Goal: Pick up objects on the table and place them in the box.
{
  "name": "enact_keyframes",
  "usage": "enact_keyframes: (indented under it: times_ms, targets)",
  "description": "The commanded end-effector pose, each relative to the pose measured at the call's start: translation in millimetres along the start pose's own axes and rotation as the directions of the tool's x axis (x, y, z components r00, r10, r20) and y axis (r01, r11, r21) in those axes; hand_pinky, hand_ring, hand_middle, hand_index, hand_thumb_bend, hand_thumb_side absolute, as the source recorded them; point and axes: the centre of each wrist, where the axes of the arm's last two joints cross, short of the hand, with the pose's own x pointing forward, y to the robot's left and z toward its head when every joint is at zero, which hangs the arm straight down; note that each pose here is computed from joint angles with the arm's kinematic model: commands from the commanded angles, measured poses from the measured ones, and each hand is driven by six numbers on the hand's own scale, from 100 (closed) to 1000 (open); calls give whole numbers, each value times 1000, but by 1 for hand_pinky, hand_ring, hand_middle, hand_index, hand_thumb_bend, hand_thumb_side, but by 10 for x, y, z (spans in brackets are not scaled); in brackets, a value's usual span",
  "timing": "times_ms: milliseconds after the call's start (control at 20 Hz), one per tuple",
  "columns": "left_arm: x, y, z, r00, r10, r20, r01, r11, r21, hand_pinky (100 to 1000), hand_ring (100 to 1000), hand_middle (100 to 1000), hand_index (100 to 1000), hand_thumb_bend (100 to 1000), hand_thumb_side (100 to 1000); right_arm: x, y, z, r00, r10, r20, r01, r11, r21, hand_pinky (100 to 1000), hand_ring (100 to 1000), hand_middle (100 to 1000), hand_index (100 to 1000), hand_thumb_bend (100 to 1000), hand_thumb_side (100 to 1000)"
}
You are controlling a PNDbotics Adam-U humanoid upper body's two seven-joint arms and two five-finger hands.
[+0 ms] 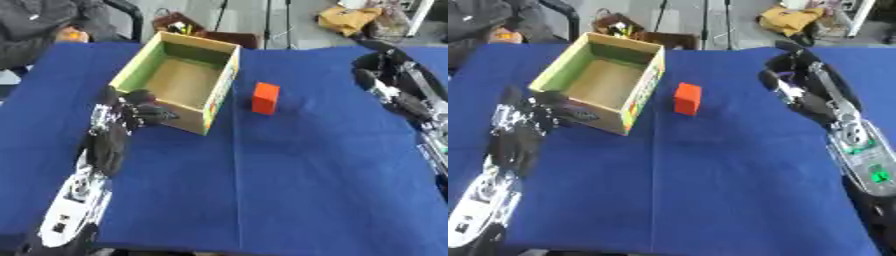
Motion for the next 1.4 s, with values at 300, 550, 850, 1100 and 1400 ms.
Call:
enact_keyframes:
  times_ms: [300, 550, 850, 1100, 1400]
  targets:
    - [82, -61, -58, 1000, 8, 30, -7, 999, -47, 638, 686, 717, 792, 419, 1000, -87, -159, -308, 983, 137, -124, -126, 988, 90, 696, 759, 729, 925, 599, 623]
    - [77, -130, -89, 999, 25, 29, -23, 997, -80, 638, 687, 717, 793, 419, 1000, -215, -101, -458, 957, 189, -220, -165, 979, 122, 713, 773, 752, 921, 619, 616]
    - [87, -182, -119, 999, 36, 33, -32, 993, -110, 639, 687, 718, 793, 416, 1000, -453, 14, -510, 919, 259, -298, -214, 961, 174, 744, 802, 795, 923, 644, 609]
    - [87, -211, -129, 998, 44, 32, -40, 991, -124, 639, 687, 718, 793, 415, 1000, -623, 144, -508, 893, 314, -323, -253, 943, 216, 758, 810, 806, 926, 650, 607]
    - [88, -235, -141, 998, 49, 33, -45, 990, -137, 639, 687, 719, 792, 412, 1000, -705, 273, -485, 864, 385, -324, -315, 916, 250, 761, 808, 795, 923, 651, 597]
